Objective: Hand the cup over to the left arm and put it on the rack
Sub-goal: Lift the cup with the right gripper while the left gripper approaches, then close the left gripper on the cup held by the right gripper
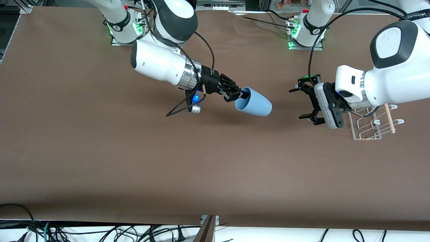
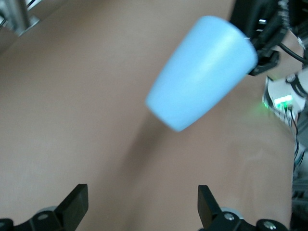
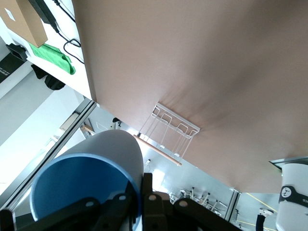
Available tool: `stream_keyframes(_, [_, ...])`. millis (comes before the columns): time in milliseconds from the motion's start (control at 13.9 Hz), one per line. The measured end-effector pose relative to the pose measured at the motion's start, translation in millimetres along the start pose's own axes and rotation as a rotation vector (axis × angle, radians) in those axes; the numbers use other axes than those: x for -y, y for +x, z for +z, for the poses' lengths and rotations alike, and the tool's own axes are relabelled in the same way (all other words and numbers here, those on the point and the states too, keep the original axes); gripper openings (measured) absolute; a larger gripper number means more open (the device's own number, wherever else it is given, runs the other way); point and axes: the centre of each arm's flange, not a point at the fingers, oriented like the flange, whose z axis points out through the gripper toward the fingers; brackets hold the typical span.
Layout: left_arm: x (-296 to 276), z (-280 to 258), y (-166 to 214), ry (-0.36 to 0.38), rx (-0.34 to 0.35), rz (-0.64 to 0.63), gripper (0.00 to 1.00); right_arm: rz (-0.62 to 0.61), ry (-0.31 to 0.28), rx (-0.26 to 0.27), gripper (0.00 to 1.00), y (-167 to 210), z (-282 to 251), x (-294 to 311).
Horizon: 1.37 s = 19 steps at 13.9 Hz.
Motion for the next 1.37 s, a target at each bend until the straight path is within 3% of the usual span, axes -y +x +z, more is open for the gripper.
stream_keyframes(288, [-6, -5, 16, 0.047, -0.043, 0.266, 1.0, 0.013, 0.009, -0.003, 0.05, -5, 4, -2])
stream_keyframes(577, [-23, 15, 50, 0.103, -0.084, 0.448, 1.0, 0.015, 0.01, -0.004, 0.05, -4, 4, -2])
stream_keyframes(1153, [-33, 63, 64, 0.058, -0.059, 0.521, 1.0, 0.017, 0.011, -0.004, 0.05, -4, 4, -2])
stream_keyframes(1225, [-35, 64, 64, 0.055, -0.058, 0.523, 0.96, 0.017, 0.011, -0.004, 0.05, -4, 4, -2])
stream_keyframes(1369, [-35, 64, 65, 0.056, -0.059, 0.531, 0.77, 0.024, 0.013, -0.005, 0.05, -3, 3, -1])
